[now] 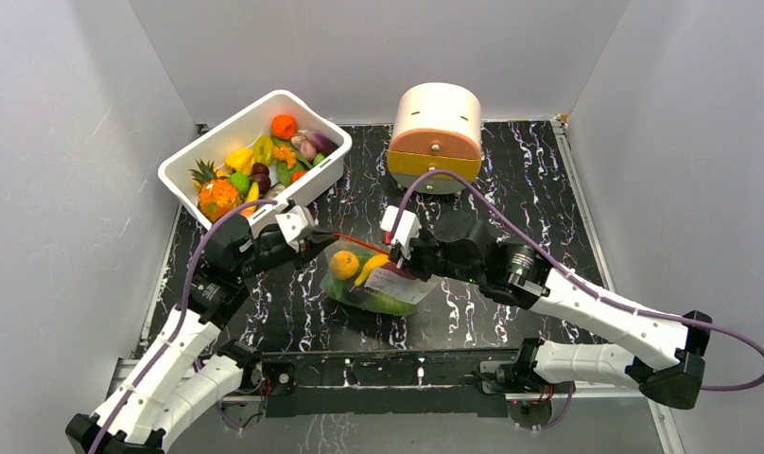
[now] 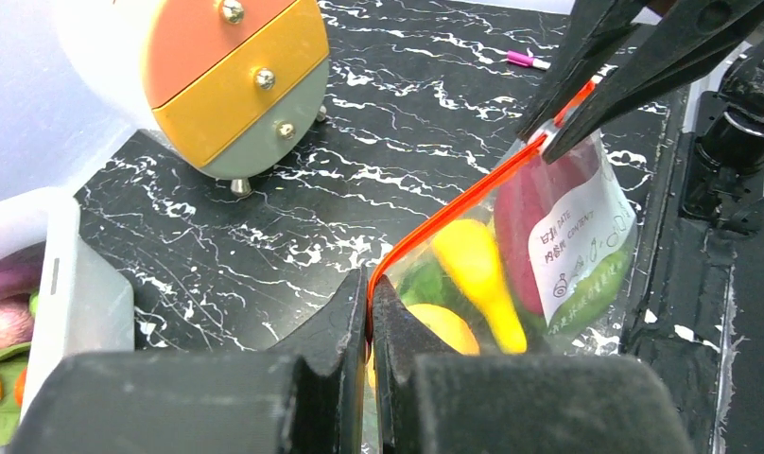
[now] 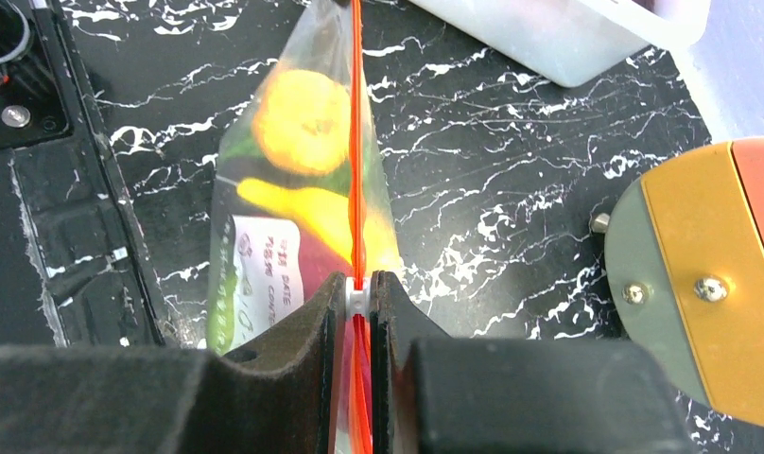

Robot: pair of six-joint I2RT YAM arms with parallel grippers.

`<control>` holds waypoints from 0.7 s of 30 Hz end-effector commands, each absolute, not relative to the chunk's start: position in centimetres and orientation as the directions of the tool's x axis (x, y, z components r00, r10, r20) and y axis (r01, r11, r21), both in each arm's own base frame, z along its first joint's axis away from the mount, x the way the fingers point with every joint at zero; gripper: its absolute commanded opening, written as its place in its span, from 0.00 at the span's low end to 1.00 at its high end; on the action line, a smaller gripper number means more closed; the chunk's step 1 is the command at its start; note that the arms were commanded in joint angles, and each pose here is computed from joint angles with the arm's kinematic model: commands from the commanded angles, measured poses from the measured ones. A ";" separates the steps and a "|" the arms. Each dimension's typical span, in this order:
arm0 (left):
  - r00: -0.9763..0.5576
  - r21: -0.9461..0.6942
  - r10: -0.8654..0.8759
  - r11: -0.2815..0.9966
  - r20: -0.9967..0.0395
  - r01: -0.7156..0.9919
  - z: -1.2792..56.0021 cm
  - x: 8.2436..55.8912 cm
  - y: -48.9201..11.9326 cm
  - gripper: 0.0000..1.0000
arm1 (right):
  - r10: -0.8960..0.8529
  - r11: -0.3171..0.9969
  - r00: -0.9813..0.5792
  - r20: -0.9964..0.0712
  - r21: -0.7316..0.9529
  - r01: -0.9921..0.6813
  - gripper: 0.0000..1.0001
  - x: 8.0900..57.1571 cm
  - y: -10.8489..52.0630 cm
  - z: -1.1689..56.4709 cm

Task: Place the food in the zip-top bag and seal the zipper
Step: Zip the zipper food storage bag at the center of the board.

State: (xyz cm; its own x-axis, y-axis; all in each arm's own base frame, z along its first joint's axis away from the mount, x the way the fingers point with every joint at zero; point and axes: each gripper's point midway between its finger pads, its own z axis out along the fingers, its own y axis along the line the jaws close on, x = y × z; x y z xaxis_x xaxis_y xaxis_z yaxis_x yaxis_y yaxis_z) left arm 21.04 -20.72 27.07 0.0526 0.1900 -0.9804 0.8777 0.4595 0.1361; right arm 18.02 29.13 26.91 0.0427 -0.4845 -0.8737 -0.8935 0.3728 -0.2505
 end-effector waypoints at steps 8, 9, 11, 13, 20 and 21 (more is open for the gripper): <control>0.148 0.236 0.190 0.619 -0.970 0.749 30.8 22.9 -17.9 0.00 | -0.499 0.465 0.000 -0.867 -0.268 -0.844 0.00 17.9 25.1 28.6; 0.147 0.237 0.194 0.623 -0.970 0.745 30.8 22.9 -17.8 0.00 | -0.504 0.467 -0.003 -0.863 -0.270 -0.842 0.00 17.8 24.8 28.6; 0.148 0.244 0.203 0.632 -0.968 0.736 30.8 23.0 -17.5 0.00 | -0.510 0.477 -0.012 -0.860 -0.271 -0.836 0.00 17.8 24.3 28.5; 0.143 0.250 0.214 0.643 -0.966 0.724 30.7 23.1 -17.2 0.00 | -0.509 0.485 -0.016 -0.861 -0.271 -0.831 0.00 17.7 23.9 28.6; 0.144 0.261 0.223 0.696 -0.964 0.669 31.1 23.5 -16.0 0.00 | -0.527 0.513 -0.051 -0.849 -0.269 -0.815 0.00 17.6 22.7 28.3; 0.142 0.260 0.223 0.702 -0.964 0.662 31.1 23.5 -15.8 0.00 | -0.531 0.517 -0.056 -0.845 -0.271 -0.812 0.00 17.6 22.5 28.2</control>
